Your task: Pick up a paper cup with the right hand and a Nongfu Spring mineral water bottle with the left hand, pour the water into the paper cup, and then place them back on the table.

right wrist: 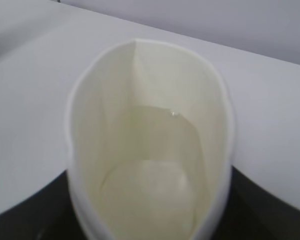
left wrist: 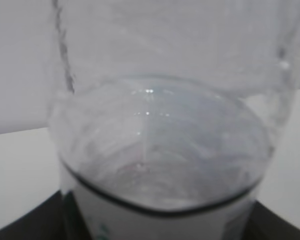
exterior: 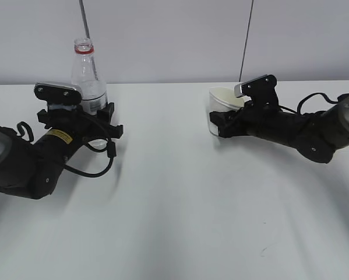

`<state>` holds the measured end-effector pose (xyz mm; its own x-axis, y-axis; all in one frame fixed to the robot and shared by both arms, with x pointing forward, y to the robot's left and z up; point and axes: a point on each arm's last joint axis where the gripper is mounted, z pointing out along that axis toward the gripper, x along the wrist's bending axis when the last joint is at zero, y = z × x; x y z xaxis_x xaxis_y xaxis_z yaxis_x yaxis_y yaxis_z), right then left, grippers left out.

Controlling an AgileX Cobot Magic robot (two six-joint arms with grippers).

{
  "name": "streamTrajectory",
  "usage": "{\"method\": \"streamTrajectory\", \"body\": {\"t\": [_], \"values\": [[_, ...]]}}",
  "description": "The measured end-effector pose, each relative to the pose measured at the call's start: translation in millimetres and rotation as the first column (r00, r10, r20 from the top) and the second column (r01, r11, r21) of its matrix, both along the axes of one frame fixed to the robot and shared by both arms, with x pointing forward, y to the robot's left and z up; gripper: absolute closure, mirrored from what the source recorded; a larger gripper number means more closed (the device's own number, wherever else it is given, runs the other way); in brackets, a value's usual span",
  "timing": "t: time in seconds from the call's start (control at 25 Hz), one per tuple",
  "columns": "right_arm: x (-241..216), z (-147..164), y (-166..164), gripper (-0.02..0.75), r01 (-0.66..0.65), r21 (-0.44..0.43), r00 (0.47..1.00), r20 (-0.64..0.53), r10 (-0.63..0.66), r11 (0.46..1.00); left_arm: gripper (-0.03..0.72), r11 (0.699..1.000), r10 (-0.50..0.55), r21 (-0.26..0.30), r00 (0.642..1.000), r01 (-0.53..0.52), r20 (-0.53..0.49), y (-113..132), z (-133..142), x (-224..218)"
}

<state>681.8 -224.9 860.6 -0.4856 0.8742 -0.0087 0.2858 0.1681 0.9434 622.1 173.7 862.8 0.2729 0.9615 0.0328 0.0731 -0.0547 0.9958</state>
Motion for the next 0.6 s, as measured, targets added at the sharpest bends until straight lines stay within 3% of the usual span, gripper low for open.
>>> {"method": "streamTrajectory", "body": {"t": [0.44,0.6], "values": [[0.0,0.2,0.1,0.287,-0.001,0.0,1.0,0.002,0.001,1.0,0.28,1.0,-0.002,0.001,1.0,0.002,0.0,-0.2,0.0,0.0],[0.0,0.3,0.2,0.234,-0.002,0.001,1.0,0.004,0.002,1.0,0.28,1.0,-0.002,0.001,1.0,0.002,0.0,-0.2,0.0,-0.1]]}}
